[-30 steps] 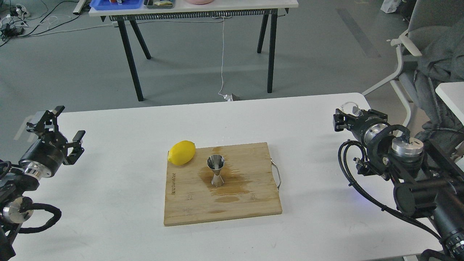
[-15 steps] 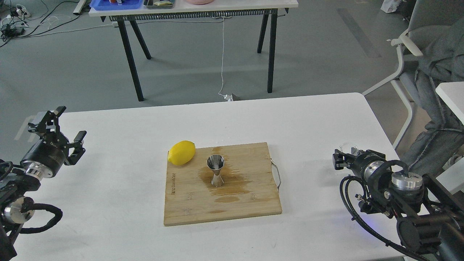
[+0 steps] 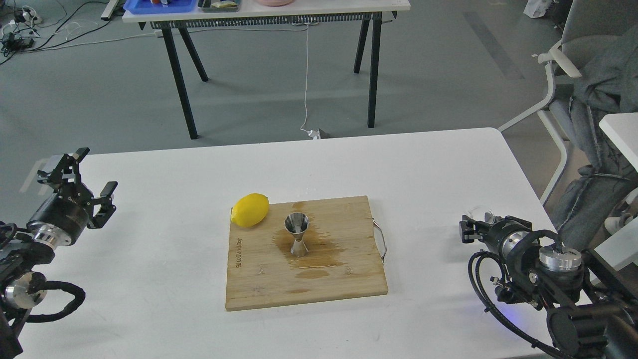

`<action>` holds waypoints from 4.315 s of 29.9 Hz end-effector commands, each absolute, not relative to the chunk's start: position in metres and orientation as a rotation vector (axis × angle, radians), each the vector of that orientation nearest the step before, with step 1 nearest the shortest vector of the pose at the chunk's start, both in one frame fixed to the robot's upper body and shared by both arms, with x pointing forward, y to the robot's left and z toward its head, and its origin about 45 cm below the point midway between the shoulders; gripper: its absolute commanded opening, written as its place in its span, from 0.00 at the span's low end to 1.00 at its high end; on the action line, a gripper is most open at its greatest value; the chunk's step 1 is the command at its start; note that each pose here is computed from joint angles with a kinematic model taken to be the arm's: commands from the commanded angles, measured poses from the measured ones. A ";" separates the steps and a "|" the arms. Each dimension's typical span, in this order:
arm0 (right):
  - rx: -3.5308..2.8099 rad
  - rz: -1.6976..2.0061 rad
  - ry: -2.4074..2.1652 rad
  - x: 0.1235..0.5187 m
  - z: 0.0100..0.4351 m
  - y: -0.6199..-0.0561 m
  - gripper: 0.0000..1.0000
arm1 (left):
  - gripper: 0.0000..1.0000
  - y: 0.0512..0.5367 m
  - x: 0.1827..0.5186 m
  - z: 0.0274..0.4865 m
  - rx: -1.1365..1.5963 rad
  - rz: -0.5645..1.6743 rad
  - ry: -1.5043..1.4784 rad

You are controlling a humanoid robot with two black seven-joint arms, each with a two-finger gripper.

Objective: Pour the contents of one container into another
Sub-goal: 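Lower the glass cup onto the table with the right gripper, then open the right gripper to release the glass cup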

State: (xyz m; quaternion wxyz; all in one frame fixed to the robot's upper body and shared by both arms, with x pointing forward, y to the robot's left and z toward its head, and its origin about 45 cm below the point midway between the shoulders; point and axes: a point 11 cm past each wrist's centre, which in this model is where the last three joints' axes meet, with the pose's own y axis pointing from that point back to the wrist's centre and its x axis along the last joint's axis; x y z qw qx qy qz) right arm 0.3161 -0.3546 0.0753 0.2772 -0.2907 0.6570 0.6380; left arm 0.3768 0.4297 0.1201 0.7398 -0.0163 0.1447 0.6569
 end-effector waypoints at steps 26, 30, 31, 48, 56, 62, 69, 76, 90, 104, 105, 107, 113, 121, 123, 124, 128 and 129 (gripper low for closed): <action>-0.757 1.731 1.788 0.305 0.065 -0.354 0.42 | 0.99 0.429 0.374 0.116 -0.032 1.442 0.326; -0.757 1.731 1.788 0.305 0.065 -0.354 0.45 | 0.99 0.429 0.374 0.116 -0.031 1.442 0.327; -0.757 1.733 1.786 0.305 0.064 -0.353 0.45 | 0.99 0.429 0.374 0.116 -0.031 1.442 0.327; -0.753 1.730 1.788 0.304 0.065 -0.356 0.61 | 0.99 0.427 0.374 0.115 -0.035 1.439 0.329; -0.752 1.733 1.788 0.304 0.064 -0.355 0.68 | 0.99 0.427 0.374 0.115 -0.034 1.439 0.330; -0.753 1.734 1.789 0.304 0.064 -0.354 0.75 | 0.99 0.427 0.374 0.115 -0.035 1.439 0.329; -0.752 1.735 1.790 0.304 0.064 -0.354 0.82 | 0.99 0.426 0.374 0.115 -0.035 1.438 0.331; -0.751 1.736 1.791 0.304 0.064 -0.354 0.89 | 0.99 0.427 0.374 0.114 -0.034 1.440 0.331; -0.752 1.735 1.782 0.305 0.066 -0.354 0.94 | 0.99 0.426 0.374 0.115 -0.035 1.438 0.331; -0.752 1.729 1.776 0.307 0.069 -0.356 0.96 | 0.99 0.426 0.374 0.115 -0.035 1.438 0.331; -0.752 1.727 1.776 0.307 0.069 -0.356 0.96 | 0.99 0.426 0.374 0.115 -0.035 1.438 0.331; -0.749 1.724 1.772 0.307 0.070 -0.357 0.96 | 0.99 0.426 0.373 0.114 -0.034 1.439 0.333; -0.756 1.714 1.758 0.311 0.076 -0.359 0.96 | 0.99 0.426 0.373 0.114 -0.034 1.439 0.333; -0.789 1.685 1.725 0.320 0.091 -0.359 0.98 | 0.99 0.426 0.373 0.114 -0.034 1.439 0.333; -0.815 1.673 1.717 0.326 0.097 -0.357 0.99 | 0.99 0.427 0.373 0.114 -0.033 1.440 0.333; -0.835 1.661 1.706 0.332 0.103 -0.356 0.99 | 0.99 0.426 0.373 0.114 -0.034 1.439 0.333; -0.951 1.578 1.681 0.366 0.141 -0.360 0.99 | 0.99 0.427 0.373 0.114 -0.033 1.440 0.333; -0.994 1.545 1.684 0.377 0.154 -0.361 0.99 | 0.99 0.426 0.373 0.113 -0.034 1.439 0.334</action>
